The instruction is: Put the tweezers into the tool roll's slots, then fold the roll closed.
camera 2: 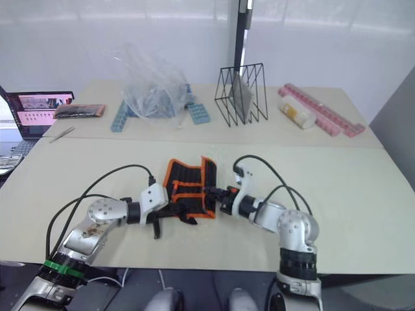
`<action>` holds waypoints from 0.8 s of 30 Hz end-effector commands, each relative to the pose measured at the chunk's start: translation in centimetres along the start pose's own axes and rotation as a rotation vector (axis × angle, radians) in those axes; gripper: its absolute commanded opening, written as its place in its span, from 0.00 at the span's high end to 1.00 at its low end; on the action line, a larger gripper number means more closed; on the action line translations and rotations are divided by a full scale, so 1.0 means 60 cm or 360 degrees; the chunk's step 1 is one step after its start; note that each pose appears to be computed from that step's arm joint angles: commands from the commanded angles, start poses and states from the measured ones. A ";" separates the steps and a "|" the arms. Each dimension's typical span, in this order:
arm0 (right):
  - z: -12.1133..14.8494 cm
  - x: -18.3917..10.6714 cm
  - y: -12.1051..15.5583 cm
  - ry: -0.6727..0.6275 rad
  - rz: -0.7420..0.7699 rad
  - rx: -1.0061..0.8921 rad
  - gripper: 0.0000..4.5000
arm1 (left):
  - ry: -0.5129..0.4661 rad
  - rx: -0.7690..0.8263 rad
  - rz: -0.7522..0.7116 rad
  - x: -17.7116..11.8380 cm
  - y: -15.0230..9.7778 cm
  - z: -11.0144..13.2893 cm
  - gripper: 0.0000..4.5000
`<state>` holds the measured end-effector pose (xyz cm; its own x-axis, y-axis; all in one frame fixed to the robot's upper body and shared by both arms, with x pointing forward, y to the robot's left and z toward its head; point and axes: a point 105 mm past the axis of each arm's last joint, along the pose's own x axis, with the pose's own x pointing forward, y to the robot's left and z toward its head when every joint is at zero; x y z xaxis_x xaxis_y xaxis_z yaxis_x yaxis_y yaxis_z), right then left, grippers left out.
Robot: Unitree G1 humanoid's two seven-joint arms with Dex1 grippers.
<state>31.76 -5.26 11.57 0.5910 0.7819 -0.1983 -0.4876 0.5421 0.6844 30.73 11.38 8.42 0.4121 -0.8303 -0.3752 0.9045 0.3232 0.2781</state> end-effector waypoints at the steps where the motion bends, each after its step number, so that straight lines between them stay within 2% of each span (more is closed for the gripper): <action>1: -0.016 0.016 -0.014 0.0017 -0.0123 -0.0033 1.00 | 0.0074 -0.0064 -0.0034 -0.003 -0.013 -0.023 1.00; 6: -0.056 0.015 -0.059 0.0141 -0.0284 -0.0161 1.00 | 0.0073 -0.0067 -0.0027 -0.005 -0.014 -0.022 1.00; 12: -0.080 0.003 -0.083 0.0243 -0.0280 -0.0176 1.00 | 0.0085 -0.0070 -0.0019 -0.012 -0.013 -0.023 1.00; 16: -0.072 0.003 -0.091 0.0220 -0.0263 -0.0171 0.73 | 0.0091 -0.0072 -0.0019 -0.014 -0.013 -0.024 1.00; 20: -0.043 0.004 -0.095 0.0134 -0.0240 -0.0197 0.44 | 0.0096 -0.0076 -0.0018 -0.016 -0.013 -0.024 1.00; 24: -0.026 0.003 -0.094 0.0088 -0.0178 -0.0238 0.44 | 0.0101 -0.0075 -0.0014 -0.018 -0.010 -0.024 1.00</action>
<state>32.55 -4.78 8.93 0.5396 0.8160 -0.2072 -0.6088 0.5482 0.5734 30.26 12.33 7.98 0.4214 -0.8099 -0.4080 0.9043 0.3412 0.2565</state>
